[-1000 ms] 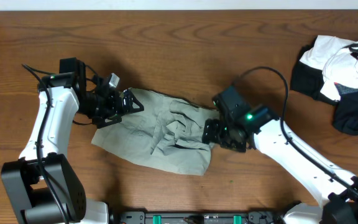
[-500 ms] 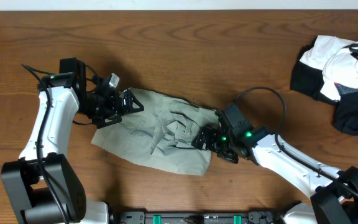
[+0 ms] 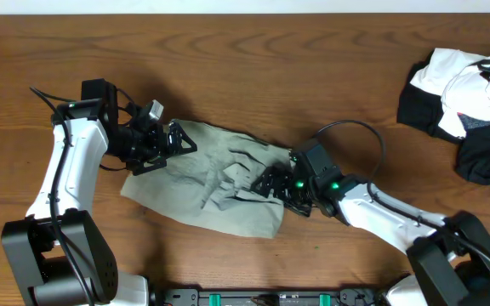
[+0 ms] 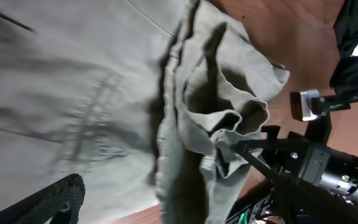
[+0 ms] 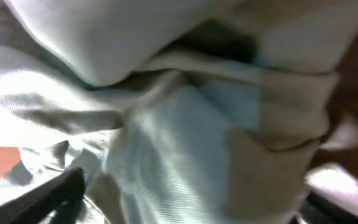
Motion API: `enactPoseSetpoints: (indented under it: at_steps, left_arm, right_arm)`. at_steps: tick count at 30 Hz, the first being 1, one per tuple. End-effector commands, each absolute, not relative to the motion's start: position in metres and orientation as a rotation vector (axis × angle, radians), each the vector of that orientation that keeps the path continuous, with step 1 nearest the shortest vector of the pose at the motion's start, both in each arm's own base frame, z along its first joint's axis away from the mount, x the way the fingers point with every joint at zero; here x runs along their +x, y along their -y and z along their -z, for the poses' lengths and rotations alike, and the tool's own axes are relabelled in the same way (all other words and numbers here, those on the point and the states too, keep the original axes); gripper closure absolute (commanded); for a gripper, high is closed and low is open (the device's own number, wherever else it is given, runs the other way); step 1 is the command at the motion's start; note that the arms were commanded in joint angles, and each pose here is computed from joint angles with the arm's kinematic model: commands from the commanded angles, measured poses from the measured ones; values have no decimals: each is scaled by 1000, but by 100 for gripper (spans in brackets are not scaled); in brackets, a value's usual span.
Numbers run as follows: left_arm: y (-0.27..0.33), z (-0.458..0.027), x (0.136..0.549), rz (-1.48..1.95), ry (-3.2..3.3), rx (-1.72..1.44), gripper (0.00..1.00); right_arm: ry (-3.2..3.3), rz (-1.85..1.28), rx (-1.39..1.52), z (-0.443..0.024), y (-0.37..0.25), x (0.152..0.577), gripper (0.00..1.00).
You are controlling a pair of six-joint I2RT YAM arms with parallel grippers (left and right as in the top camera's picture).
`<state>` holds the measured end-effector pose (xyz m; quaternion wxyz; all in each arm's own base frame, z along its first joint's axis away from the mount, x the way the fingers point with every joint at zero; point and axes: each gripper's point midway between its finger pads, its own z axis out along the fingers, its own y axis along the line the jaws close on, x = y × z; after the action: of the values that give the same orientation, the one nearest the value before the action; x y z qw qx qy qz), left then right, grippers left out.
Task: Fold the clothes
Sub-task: 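Drag the folded trousers rightward with the right gripper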
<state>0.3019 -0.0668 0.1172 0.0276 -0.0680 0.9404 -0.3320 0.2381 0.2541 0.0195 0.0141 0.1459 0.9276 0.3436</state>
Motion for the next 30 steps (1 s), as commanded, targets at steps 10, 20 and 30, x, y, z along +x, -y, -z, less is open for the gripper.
enactPoseSetpoints:
  at_steps: [10, 20, 30]
  left_arm:
    - [69, -123, 299, 1038, -2885, -176, 0]
    - [69, -123, 300, 1038, -2884, -176, 1]
    - [69, -123, 300, 1037, -2883, -174, 1]
  right_arm:
    - [-3015, -933, 639, 27, -225, 230, 78]
    - [-2969, -832, 725, 35, -145, 259, 94]
    - [-2915, -750, 679, -6, -47, 307, 76]
